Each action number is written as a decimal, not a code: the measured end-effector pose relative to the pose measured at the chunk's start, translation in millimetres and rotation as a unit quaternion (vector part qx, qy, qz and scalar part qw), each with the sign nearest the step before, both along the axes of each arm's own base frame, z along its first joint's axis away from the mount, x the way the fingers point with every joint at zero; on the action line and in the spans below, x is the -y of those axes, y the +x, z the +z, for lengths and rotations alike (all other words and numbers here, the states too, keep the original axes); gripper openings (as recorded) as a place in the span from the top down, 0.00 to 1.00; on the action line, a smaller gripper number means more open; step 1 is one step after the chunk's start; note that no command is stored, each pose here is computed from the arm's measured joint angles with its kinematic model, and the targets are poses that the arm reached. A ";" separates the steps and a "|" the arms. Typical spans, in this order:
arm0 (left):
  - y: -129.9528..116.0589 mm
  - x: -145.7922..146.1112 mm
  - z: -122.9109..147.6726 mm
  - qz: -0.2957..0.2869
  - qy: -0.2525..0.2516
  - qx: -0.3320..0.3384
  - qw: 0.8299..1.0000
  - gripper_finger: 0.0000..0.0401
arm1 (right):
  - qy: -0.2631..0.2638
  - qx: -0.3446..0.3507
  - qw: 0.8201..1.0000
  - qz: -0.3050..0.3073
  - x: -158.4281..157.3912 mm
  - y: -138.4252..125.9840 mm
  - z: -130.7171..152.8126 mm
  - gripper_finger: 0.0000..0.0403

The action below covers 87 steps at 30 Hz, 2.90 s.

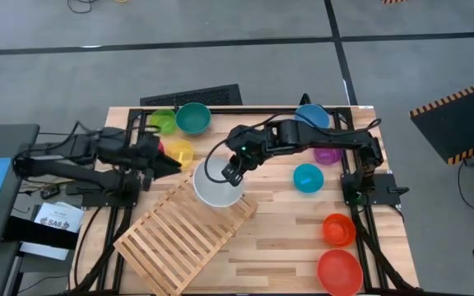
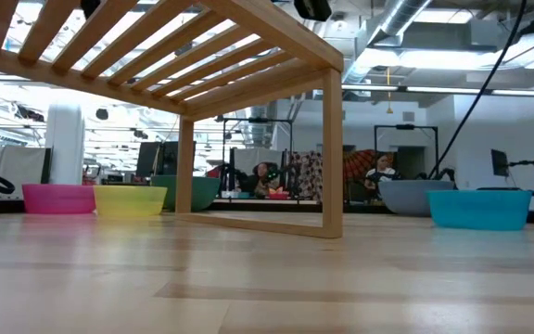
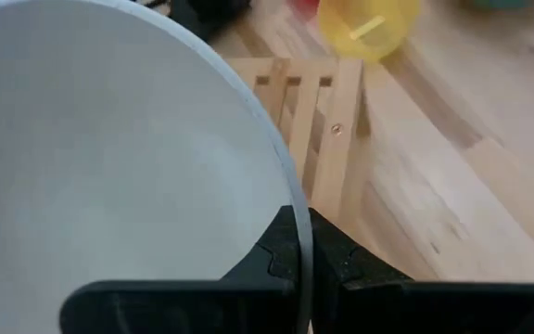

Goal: Place and stack bowls onto a shelf
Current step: Put the large gray bowl on the shelf, then stack the large blue bowl on the shelf on top of the large gray bowl on the shelf

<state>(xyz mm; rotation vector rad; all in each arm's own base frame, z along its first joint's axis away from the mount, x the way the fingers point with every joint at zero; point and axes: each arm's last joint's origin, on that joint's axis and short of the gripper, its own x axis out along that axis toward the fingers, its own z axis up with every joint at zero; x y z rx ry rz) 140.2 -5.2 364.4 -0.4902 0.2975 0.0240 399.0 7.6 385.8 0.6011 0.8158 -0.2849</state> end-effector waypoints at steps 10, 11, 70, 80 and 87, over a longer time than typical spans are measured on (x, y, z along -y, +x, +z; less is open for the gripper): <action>6.6 1.1 75.8 0.024 0.016 0.042 0.999 0.61 | -0.008 0.067 0.996 0.052 -35.5 6.9 9.0 0.94; 1.9 -0.4 83.1 0.044 0.020 0.056 0.997 0.61 | -0.008 0.082 0.995 0.062 -42.3 8.0 11.2 0.94; -26.3 -6.7 80.4 0.141 0.022 0.003 0.990 0.61 | 0.062 0.155 0.985 0.042 -144.4 104.8 -83.8 0.53; -26.6 -6.9 80.2 0.145 0.022 0.002 0.989 0.61 | 0.017 0.126 0.990 0.060 -121.9 83.4 -53.2 0.38; -26.6 -6.9 79.8 0.144 0.023 0.000 0.989 0.61 | -0.059 0.101 0.991 0.065 -105.9 49.9 -16.6 0.38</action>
